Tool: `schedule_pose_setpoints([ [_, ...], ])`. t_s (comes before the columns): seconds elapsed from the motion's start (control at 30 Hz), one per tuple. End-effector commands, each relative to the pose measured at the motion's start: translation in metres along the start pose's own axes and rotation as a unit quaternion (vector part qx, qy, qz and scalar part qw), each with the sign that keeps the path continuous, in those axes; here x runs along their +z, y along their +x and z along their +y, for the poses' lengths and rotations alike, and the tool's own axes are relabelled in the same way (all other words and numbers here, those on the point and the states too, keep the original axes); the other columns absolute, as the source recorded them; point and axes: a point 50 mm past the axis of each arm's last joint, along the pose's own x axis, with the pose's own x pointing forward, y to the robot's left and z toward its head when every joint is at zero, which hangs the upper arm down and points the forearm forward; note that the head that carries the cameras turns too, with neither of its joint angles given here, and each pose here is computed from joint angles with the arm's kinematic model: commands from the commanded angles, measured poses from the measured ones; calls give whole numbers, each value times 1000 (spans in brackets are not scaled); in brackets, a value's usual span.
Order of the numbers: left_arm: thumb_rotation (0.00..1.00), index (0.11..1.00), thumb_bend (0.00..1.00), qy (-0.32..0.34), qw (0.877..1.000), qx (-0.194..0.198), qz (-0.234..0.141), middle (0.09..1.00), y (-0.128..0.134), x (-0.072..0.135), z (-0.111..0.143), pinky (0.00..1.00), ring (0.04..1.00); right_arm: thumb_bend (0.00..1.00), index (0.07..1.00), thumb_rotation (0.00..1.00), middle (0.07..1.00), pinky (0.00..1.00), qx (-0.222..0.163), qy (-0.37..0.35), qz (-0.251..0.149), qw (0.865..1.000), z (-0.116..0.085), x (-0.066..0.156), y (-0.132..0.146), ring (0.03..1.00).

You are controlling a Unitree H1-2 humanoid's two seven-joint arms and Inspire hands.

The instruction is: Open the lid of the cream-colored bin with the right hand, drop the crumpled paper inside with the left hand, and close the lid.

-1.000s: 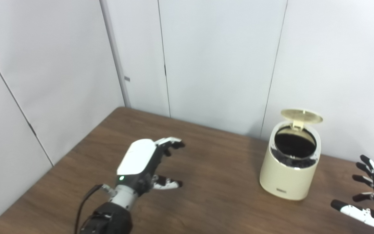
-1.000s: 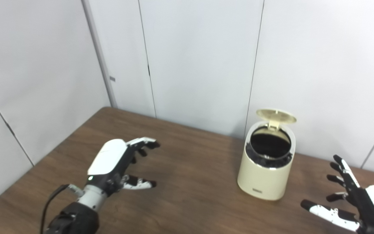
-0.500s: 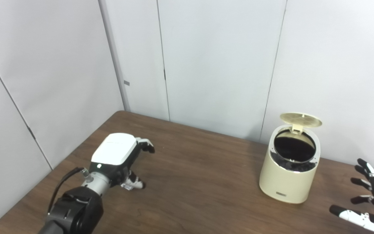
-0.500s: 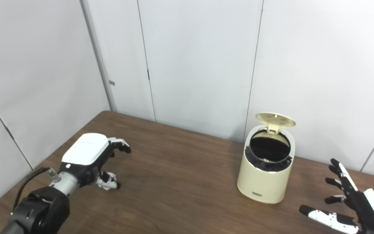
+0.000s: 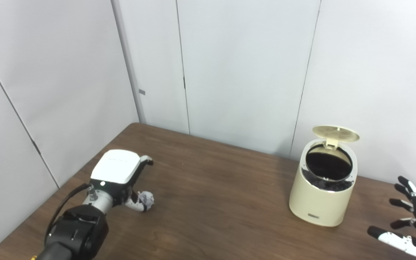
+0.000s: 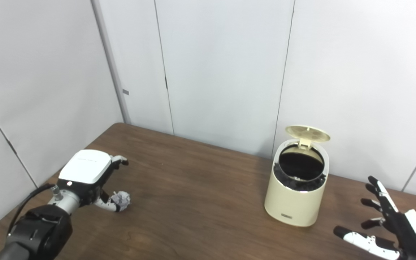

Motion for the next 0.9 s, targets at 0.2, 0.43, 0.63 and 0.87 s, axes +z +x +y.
schedule_pose_setpoints([
  [0.2, 124, 761, 899, 35, 999, 14, 13, 696, 11, -10, -2, 463, 603, 876, 985, 457, 946, 537, -21, -14, -36, 999, -17, 18, 8, 844],
  [0.43, 120, 703, 878, 23, 999, 24, -4, 660, 19, -11, -19, 453, 585, 860, 988, 447, 957, 560, -20, -13, -39, 999, -17, 19, 8, 848],
  [0.63, 102, 679, 859, -16, 999, 30, -16, 633, 24, -11, -34, 402, 537, 860, 985, 452, 954, 563, -22, -14, -39, 999, -16, 21, 8, 856],
  [0.87, 104, 669, 855, -24, 999, 19, -16, 614, 29, -12, -49, 368, 516, 865, 987, 465, 955, 542, -21, -15, -37, 999, -17, 21, 7, 851],
])
